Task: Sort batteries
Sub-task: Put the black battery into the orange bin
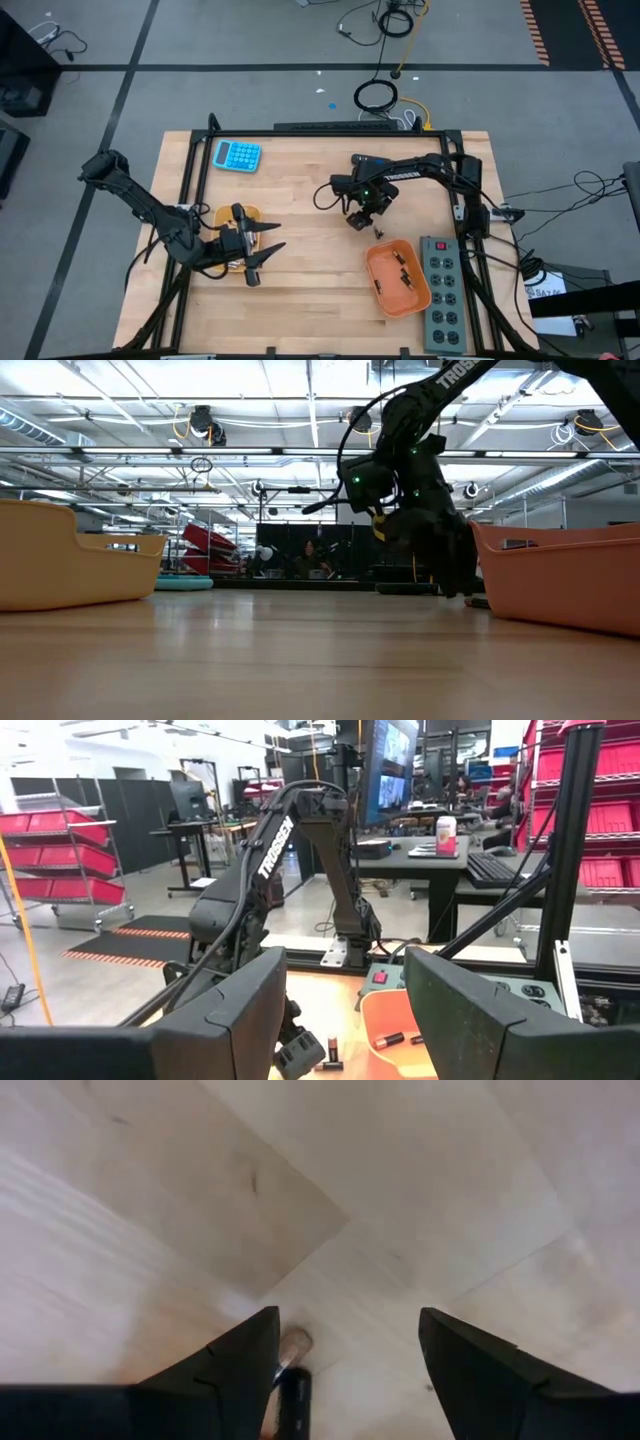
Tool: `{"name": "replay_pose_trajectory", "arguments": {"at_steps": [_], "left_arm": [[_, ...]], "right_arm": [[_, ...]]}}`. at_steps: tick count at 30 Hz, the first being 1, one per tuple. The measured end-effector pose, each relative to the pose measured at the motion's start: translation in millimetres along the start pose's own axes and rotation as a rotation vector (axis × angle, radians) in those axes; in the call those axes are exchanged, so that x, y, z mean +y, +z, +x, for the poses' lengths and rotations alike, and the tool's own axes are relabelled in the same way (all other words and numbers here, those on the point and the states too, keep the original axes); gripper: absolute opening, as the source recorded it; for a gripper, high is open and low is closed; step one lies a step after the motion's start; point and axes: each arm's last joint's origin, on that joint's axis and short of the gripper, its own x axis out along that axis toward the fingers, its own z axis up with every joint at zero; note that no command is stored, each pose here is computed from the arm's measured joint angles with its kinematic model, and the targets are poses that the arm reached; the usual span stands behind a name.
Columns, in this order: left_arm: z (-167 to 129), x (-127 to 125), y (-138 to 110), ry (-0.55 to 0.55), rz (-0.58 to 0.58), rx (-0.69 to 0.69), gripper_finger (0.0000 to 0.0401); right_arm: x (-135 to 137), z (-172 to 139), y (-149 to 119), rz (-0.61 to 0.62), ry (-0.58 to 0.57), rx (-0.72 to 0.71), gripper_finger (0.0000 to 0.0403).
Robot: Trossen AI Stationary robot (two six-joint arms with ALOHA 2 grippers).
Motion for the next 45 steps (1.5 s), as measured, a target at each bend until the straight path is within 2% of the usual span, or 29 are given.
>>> {"name": "replay_pose_trajectory", "arguments": {"at_steps": [16, 25, 33, 36, 41, 45], "left_arm": [[-3.8, -3.7, -0.5, -0.025, 0.033, 0.003, 0.0214], [-3.8, -3.7, -0.5, -0.025, 0.032, 0.003, 0.0214], [-3.8, -3.7, -0.4, -0.025, 0.032, 0.003, 0.0214], [-3.8, -3.7, -0.4, -0.025, 0.032, 0.003, 0.0214], [-3.8, -3.7, -0.4, -0.025, 0.032, 0.002, 0.0214], [-3.8, -3.7, -0.4, -0.025, 0.033, 0.003, 0.0214]], "right_arm": [[7.8, 19.4, 2.6, -0.016, -0.018, 0.074, 0.0225], [8.8, 21.9, -4.6, -0.027, -0.032, 0.142, 0.0162], [11.6, 22.9, -7.2, -0.057, -0.034, 0.147, 0.0133], [11.6, 23.1, -7.5, -0.073, -0.032, 0.151, 0.01], [11.6, 23.6, -7.6, -0.111, -0.028, 0.154, 0.0011], [11.9, 23.3, -6.9, -0.125, -0.024, 0.149, 0.0004]]}}
